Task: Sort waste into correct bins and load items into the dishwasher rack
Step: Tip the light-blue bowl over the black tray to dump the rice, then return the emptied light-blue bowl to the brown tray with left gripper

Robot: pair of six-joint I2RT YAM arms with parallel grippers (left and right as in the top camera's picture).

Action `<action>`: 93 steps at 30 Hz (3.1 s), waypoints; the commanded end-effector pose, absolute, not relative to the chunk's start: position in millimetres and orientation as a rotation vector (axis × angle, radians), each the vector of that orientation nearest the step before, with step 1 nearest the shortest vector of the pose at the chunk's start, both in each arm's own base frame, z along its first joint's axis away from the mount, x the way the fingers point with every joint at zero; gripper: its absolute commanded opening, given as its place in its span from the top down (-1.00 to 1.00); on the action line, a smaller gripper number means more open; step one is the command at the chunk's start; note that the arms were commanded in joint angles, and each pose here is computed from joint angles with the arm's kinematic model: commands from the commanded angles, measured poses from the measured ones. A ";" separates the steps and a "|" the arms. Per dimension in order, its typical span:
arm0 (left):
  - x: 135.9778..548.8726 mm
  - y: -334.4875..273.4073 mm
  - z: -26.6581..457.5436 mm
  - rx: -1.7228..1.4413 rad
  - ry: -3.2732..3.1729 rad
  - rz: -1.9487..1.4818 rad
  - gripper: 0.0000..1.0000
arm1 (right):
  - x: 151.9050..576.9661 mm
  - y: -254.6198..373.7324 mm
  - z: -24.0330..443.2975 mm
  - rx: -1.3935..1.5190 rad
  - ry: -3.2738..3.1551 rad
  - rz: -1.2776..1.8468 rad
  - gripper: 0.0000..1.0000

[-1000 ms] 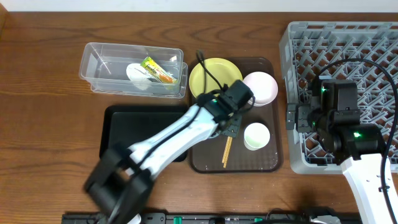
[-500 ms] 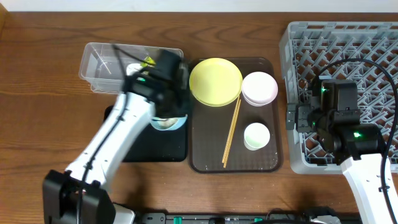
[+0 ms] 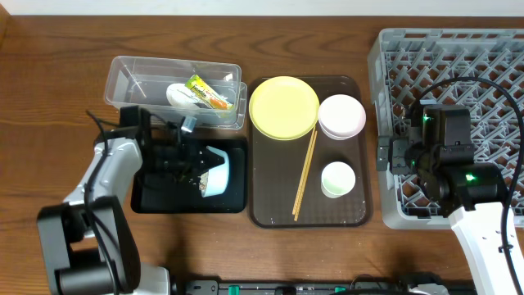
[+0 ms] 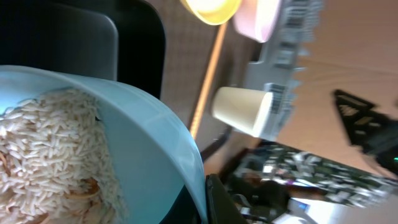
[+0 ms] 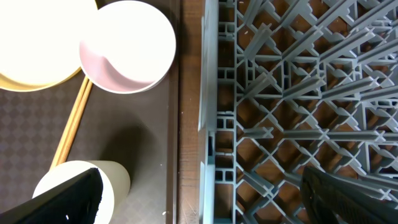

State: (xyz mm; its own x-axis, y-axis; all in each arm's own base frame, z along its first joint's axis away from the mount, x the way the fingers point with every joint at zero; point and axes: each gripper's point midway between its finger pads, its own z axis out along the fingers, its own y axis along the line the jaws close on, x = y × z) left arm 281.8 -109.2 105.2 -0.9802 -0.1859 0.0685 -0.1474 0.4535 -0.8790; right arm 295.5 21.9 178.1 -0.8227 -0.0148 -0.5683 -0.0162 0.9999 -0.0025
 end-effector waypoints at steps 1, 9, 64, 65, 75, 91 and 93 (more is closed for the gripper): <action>287.6 -112.4 125.9 -0.319 2.416 -1.889 0.88 | 297.5 22.8 184.9 -0.020 2.522 0.011 -0.98; 298.5 -106.0 134.8 -0.610 2.241 -2.202 0.88 | 295.2 22.6 183.3 -0.020 2.533 0.010 -0.99; 327.2 -134.7 171.8 -0.327 2.477 -1.448 0.88 | 295.5 22.6 183.4 -0.020 2.532 0.010 -0.99; 327.6 -141.0 169.2 -0.307 2.500 -1.352 0.88 | 295.5 22.6 183.4 -0.020 2.532 0.010 -0.99; 317.0 -219.0 117.0 0.062 2.590 -0.653 0.88 | 295.4 22.6 183.4 -0.020 2.532 0.010 -0.99; 297.6 -284.4 58.0 0.329 2.620 -0.572 0.43 | 295.4 22.5 183.4 -0.020 2.532 0.009 -0.99; 298.2 -285.2 64.2 0.359 2.598 -0.575 0.28 | 295.4 22.6 183.4 -0.020 2.532 0.010 -0.99</action>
State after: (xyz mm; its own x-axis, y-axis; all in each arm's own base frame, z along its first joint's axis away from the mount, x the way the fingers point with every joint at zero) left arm 291.4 -284.0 53.6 -0.8924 0.1275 -0.4328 0.3007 0.8832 -0.3600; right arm 292.8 21.6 176.2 -0.8302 -0.0156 -0.5573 -0.0161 0.9999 -0.0040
